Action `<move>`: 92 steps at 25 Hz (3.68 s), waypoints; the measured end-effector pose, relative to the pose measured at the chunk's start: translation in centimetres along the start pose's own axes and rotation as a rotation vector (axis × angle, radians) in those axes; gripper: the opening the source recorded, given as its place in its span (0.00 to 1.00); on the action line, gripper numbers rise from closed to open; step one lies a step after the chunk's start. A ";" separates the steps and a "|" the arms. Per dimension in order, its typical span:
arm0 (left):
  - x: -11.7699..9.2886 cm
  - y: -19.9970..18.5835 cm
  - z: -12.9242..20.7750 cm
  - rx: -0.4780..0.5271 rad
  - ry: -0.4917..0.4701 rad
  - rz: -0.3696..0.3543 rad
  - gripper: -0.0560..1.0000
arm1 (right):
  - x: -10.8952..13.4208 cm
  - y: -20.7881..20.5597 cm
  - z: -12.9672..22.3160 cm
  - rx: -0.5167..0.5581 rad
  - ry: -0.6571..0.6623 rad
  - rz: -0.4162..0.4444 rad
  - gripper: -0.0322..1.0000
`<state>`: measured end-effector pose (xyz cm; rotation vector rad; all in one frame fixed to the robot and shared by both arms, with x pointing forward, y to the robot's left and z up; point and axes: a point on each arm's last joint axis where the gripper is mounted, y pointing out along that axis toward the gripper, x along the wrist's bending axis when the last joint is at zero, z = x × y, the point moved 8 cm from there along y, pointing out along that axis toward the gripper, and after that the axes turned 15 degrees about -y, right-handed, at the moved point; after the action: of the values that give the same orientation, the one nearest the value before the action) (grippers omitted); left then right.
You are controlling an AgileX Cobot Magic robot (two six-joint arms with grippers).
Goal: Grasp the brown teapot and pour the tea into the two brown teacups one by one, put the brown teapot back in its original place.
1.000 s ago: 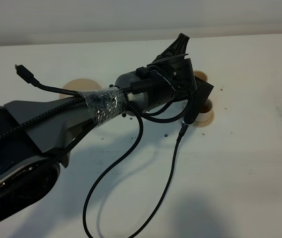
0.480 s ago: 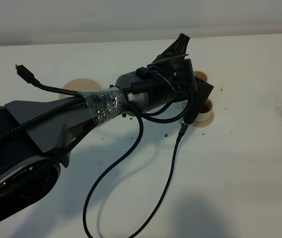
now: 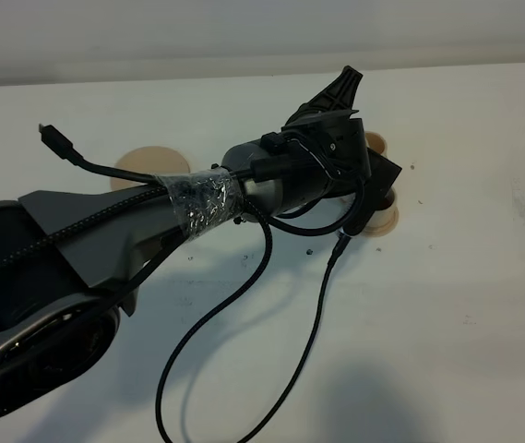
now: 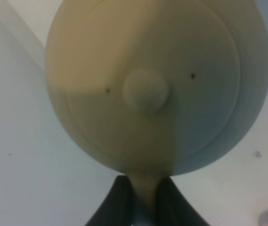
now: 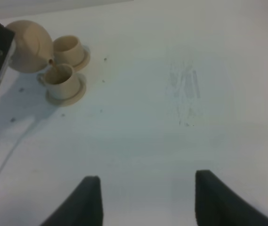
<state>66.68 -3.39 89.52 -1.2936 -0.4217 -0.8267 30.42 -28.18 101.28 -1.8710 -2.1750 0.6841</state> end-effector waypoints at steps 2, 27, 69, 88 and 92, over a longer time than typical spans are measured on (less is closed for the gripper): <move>0.0 0.0 0.0 0.000 0.000 0.000 0.16 | 0.0 0.0 0.0 0.000 0.000 0.000 0.48; 0.1 0.0 0.0 0.003 0.053 -0.008 0.16 | 0.0 0.0 0.0 0.000 0.000 0.000 0.48; 1.1 -0.3 -0.2 0.014 0.120 -0.071 0.16 | 0.0 0.0 0.0 0.000 0.000 0.000 0.48; -1.4 -0.3 0.4 0.042 -0.046 0.075 0.16 | 0.0 0.0 0.0 0.000 0.000 0.000 0.48; -1.4 -0.3 0.4 0.043 -0.084 0.075 0.16 | 0.0 0.0 0.0 0.000 -0.001 0.000 0.48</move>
<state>65.57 -2.62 88.82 -1.2996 -0.4520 -0.6988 30.42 -28.18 101.28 -1.8711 -2.1754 0.6849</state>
